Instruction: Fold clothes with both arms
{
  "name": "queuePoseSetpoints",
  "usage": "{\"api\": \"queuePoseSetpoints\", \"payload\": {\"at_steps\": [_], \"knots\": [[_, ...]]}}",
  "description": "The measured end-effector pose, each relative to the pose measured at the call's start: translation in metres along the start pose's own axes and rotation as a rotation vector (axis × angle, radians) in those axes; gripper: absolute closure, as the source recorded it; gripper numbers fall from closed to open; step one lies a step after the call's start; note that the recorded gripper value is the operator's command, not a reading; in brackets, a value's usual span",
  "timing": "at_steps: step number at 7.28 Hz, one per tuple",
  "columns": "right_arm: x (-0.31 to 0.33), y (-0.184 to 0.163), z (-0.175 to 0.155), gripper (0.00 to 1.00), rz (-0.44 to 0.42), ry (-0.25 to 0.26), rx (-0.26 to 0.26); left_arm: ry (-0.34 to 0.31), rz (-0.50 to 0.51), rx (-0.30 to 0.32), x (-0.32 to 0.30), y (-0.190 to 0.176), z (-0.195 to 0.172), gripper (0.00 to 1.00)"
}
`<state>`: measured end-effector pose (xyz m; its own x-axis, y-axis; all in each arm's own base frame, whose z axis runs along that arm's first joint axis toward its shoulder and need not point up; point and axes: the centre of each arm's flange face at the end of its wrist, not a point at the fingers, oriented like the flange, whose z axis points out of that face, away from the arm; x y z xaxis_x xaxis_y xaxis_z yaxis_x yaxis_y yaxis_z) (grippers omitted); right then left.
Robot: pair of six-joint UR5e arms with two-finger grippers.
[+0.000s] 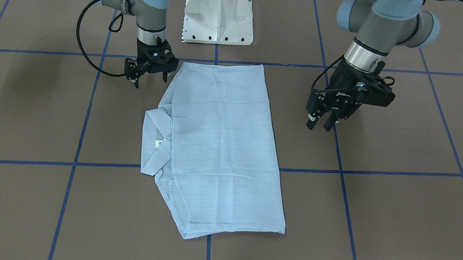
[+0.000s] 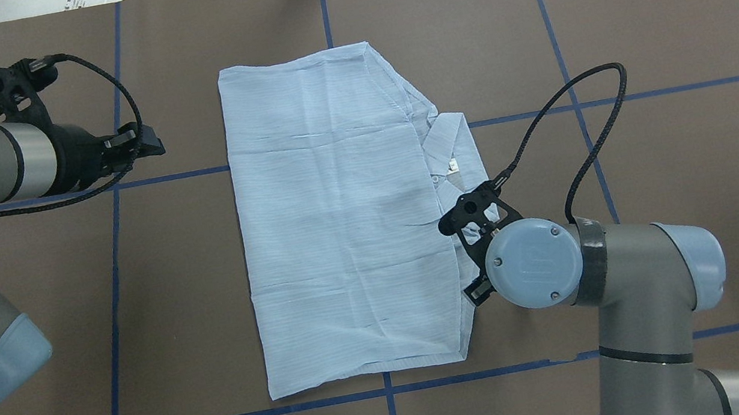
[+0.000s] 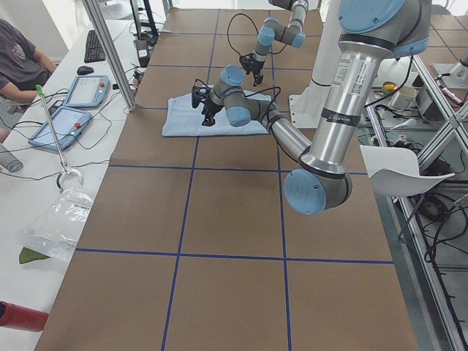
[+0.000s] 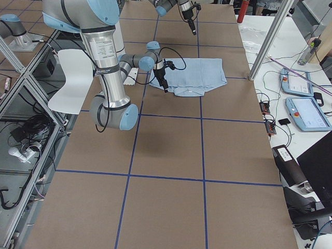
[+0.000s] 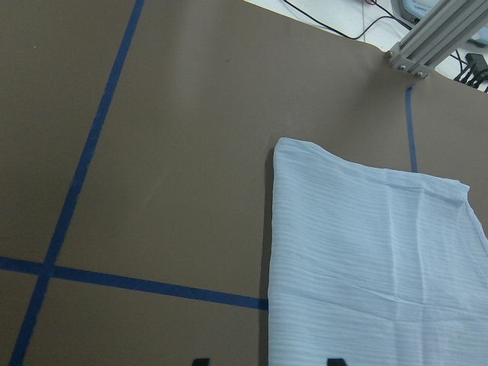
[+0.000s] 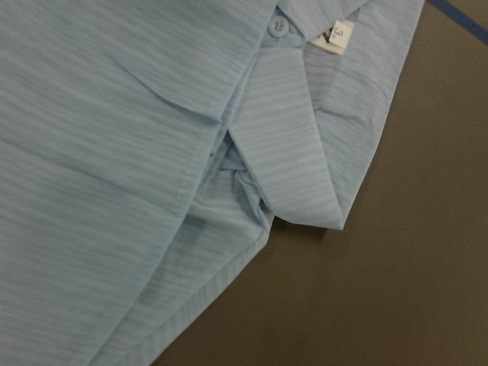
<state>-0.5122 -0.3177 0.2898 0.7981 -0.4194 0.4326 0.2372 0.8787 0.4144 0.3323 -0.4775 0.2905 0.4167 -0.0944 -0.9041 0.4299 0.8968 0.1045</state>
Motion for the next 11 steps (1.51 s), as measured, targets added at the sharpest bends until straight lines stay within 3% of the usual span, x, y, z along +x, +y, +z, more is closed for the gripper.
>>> {"api": "queuePoseSetpoints", "payload": {"at_steps": [1, 2, 4, 5, 7, 9, 11], "knots": [[-0.010, -0.006, -0.009, 0.00, 0.082, -0.016, 0.009, 0.014, 0.001, -0.014, 0.003, 0.002, -0.005, 0.40], [-0.025, -0.003, -0.015, 0.00, 0.251, -0.053, 0.016, 0.021, 0.001, -0.021, 0.005, 0.003, -0.008, 0.40], [-0.058, 0.012, -0.023, 0.00, 0.690, -0.196, 0.015, 0.024, 0.001, -0.024, 0.005, 0.003, -0.009, 0.40], [-0.070, 0.020, -0.023, 0.00, 0.892, -0.242, -0.005, 0.025, 0.002, -0.023, 0.006, 0.003, -0.010, 0.40], [-0.085, 0.033, -0.016, 0.02, 1.191, -0.257, -0.026, 0.025, 0.002, -0.023, 0.006, 0.003, -0.010, 0.40], [-0.088, 0.038, 0.002, 0.08, 1.291, -0.223, -0.030, 0.025, 0.001, -0.023, 0.006, 0.004, -0.009, 0.40], [-0.087, 0.039, 0.012, 0.13, 1.307, -0.199, -0.030, 0.023, 0.000, -0.024, 0.006, 0.004, -0.009, 0.40]]}}
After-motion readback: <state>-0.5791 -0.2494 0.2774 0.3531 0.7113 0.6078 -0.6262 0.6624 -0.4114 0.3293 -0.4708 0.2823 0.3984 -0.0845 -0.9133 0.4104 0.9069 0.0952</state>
